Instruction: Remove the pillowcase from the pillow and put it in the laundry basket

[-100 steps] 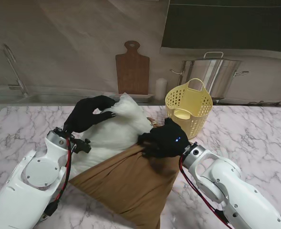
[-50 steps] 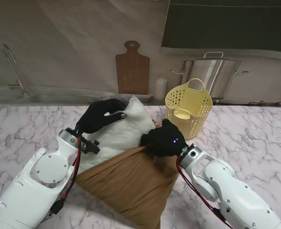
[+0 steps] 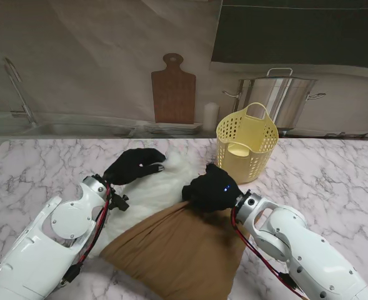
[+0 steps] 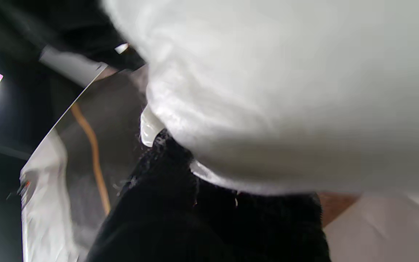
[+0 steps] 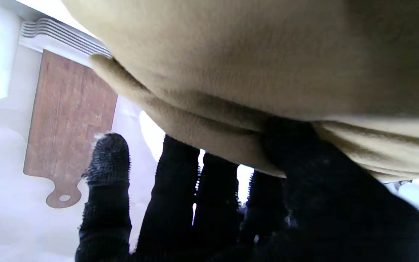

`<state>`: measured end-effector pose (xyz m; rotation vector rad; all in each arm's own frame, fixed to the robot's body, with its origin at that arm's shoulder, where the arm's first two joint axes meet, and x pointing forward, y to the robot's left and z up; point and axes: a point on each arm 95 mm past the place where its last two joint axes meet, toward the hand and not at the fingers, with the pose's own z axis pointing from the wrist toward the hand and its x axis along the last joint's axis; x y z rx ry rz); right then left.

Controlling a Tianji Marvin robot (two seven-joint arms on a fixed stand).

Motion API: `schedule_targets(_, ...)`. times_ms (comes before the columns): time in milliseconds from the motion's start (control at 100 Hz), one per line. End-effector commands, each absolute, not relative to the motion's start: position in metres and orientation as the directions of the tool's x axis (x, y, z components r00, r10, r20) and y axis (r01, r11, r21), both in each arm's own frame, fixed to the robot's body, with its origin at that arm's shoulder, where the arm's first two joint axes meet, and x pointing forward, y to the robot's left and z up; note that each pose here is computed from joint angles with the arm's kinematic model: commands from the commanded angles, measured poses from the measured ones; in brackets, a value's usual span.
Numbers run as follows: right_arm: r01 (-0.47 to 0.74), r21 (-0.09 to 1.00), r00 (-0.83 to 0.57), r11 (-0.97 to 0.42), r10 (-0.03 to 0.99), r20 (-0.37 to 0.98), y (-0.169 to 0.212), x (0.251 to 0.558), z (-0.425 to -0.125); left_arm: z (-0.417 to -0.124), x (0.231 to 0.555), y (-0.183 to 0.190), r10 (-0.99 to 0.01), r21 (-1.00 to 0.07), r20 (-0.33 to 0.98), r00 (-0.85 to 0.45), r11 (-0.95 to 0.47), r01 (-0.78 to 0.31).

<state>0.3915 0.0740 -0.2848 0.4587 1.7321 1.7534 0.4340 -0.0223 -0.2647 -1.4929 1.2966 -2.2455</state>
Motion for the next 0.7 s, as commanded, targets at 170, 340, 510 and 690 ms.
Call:
schedule_targets(170,-0.129,0.983,-0.763,0.129,0.621,-0.181,0.060,0.389,-0.300,-0.300,0.447,0.006,-0.646,-0.729,0.684,-0.339,-0.618,-0.293)
schedule_targets(340,-0.109,0.987,-0.790,0.116,0.593,-0.157,0.058,0.384,-0.300,-0.309,0.460,0.011,-0.689,-0.742,0.670,-0.276,-0.606,-0.287)
schedule_targets(510,-0.053,0.995,-0.827,0.079,0.555,-0.088,0.060,0.376,-0.301,-0.318,0.470,0.008,-0.720,-0.754,0.653,-0.237,-0.587,-0.294)
schedule_targets(690,0.056,0.998,-0.864,0.003,0.502,0.047,0.068,0.362,-0.300,-0.320,0.479,0.001,-0.744,-0.768,0.631,-0.220,-0.558,-0.313)
